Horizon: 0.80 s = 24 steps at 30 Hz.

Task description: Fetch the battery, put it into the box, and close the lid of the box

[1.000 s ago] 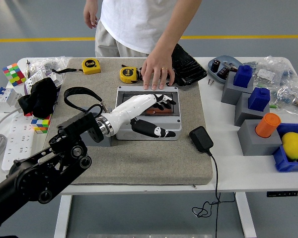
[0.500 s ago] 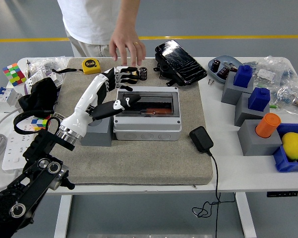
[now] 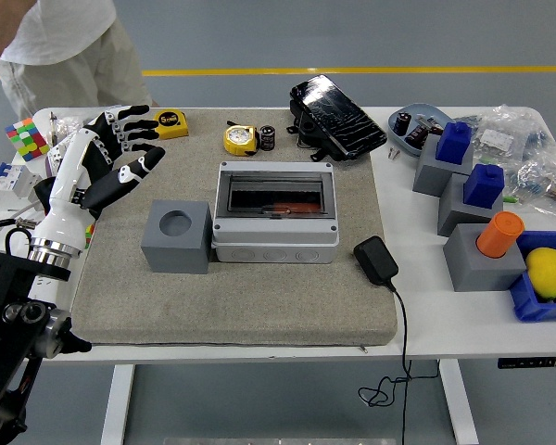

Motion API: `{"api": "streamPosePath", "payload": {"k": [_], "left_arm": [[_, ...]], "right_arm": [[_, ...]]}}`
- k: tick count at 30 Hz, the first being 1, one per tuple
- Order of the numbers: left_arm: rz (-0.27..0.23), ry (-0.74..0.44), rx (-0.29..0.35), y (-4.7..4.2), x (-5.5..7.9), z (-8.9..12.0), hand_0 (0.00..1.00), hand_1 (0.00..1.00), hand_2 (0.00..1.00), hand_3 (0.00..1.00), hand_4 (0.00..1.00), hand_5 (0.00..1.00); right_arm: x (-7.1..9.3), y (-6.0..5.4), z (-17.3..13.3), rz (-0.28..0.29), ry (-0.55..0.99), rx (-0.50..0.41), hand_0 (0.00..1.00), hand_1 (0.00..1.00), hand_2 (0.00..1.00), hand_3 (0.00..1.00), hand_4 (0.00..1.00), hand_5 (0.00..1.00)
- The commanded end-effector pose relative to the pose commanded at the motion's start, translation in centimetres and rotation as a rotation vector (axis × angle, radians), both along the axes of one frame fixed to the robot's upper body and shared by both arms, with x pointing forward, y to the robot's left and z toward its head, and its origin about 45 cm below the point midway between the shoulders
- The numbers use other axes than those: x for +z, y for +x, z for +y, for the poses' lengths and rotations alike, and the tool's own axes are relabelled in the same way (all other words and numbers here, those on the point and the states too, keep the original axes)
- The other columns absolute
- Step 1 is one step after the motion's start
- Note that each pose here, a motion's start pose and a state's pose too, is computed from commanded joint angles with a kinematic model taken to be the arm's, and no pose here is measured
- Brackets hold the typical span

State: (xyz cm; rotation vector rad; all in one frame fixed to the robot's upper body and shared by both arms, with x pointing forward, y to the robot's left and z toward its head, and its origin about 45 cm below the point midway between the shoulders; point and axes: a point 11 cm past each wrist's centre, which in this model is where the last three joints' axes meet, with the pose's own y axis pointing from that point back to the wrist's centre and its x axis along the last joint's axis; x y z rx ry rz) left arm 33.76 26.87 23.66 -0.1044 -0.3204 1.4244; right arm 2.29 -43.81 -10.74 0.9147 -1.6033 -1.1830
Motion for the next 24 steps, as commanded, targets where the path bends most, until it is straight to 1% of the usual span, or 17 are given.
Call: {"api": "streamPosePath", "payload": {"k": [3, 5, 10, 16, 24], "left_arm": [[0.002, -0.003, -0.005, -0.11, -0.1, -0.4, 0.469, 0.625, 0.641, 0.708, 0.998, 0.447], [0.006, 0.005, -0.013, -0.07, -0.1, -0.7, 0.469, 0.625, 0.641, 0.708, 0.998, 0.447], [0.008, 0.029, -0.035, 0.33, 0.2, -0.8, 0.47, 0.621, 0.64, 0.707, 0.998, 0.426], [-0.01, 0.02, -0.039, 0.54, 0.9, -1.1, 0.469, 0.619, 0.64, 0.706, 0.998, 0.412], [-0.008, 0.022, -0.04, 0.43, 0.8, -1.2, 0.467, 0.613, 0.638, 0.704, 0.998, 0.402]], "right_arm": [[0.1, -0.1, -0.3, 0.005, -0.006, -0.008, 0.776, 0.745, 0.748, 0.768, 0.998, 0.656], [0.2, 0.2, -0.4, 0.0, -0.007, -0.01, 0.776, 0.745, 0.748, 0.768, 0.998, 0.656], [0.1, 1.1, -0.1, -0.022, 0.0, -0.008, 0.777, 0.745, 0.749, 0.768, 0.998, 0.657], [0.4, 2.6, -0.3, -0.049, -0.007, -0.011, 0.776, 0.745, 0.749, 0.768, 0.998, 0.657], [0.5, 3.2, -0.4, -0.046, -0.01, -0.004, 0.776, 0.745, 0.749, 0.768, 0.998, 0.658]]}}
